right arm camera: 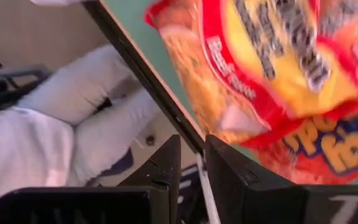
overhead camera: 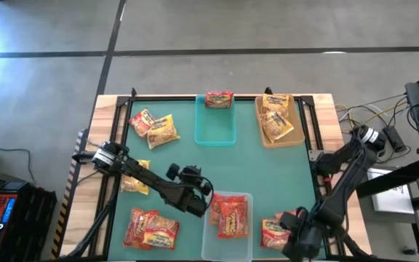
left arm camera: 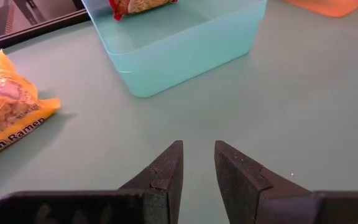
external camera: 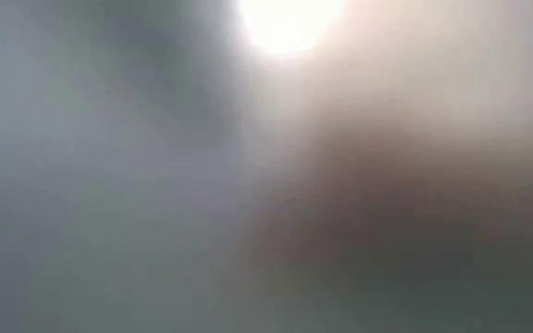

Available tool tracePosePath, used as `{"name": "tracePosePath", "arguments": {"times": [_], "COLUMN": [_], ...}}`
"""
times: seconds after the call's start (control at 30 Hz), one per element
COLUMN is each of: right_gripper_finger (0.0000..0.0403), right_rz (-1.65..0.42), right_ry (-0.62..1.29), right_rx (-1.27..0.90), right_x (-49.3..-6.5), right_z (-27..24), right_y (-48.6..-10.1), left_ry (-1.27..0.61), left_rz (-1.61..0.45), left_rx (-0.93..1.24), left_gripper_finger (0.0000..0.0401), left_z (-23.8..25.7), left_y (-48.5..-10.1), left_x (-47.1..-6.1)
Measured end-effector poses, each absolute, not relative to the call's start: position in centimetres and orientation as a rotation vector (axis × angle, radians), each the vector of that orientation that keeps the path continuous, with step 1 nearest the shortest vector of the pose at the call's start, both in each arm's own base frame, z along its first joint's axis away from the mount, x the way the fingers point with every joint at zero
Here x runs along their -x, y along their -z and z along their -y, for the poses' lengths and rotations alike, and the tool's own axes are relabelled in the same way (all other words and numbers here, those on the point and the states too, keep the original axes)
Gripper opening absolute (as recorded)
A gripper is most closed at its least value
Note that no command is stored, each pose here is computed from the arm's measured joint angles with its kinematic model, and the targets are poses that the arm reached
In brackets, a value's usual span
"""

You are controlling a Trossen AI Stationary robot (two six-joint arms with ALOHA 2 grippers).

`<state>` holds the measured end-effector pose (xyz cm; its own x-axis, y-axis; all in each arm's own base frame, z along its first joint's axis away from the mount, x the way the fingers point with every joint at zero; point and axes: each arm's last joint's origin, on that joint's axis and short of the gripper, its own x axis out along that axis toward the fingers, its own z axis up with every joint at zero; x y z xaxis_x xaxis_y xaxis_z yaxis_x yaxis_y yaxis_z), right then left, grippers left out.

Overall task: Sort Maruchan noodles
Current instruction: Put the right orange noodle pack into the transparent bin

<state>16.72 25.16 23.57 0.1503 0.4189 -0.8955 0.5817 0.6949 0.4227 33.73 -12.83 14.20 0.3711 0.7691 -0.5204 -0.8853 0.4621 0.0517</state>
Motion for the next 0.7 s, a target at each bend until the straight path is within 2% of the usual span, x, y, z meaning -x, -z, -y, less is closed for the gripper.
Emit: {"name": "tracePosePath", "arguments": {"times": [0.27, 0.4, 0.53, 0.7], "right_gripper_finger": [0.0063, 0.0063, 0.0063, 0.0063], "right_rz": [-1.679, -1.723, -1.781, -1.683], "right_ry": [0.243, 0.301, 0.479, 0.609], "right_rx": [-0.818, -0.681, -0.512, -0.304], "right_x": [-16.5, -16.5, -16.0, -16.4], "right_z": [-26.9, -26.7, -25.0, -22.7], "right_y": [-19.8, -18.0, -17.1, -17.0], "left_ry": [-1.073, -1.073, -1.073, -1.073], "left_rz": [-0.526, -0.526, -0.527, -0.527], "left_rx": [0.246, 0.246, 0.247, 0.247], "left_gripper_finger": [0.0075, 0.0075, 0.0075, 0.0075], "left_z": [12.9, 12.9, 12.9, 12.9], "left_y": [-14.3, -14.3, -14.3, -14.3], "left_x": [-33.6, -33.6, -33.6, -33.6]}}
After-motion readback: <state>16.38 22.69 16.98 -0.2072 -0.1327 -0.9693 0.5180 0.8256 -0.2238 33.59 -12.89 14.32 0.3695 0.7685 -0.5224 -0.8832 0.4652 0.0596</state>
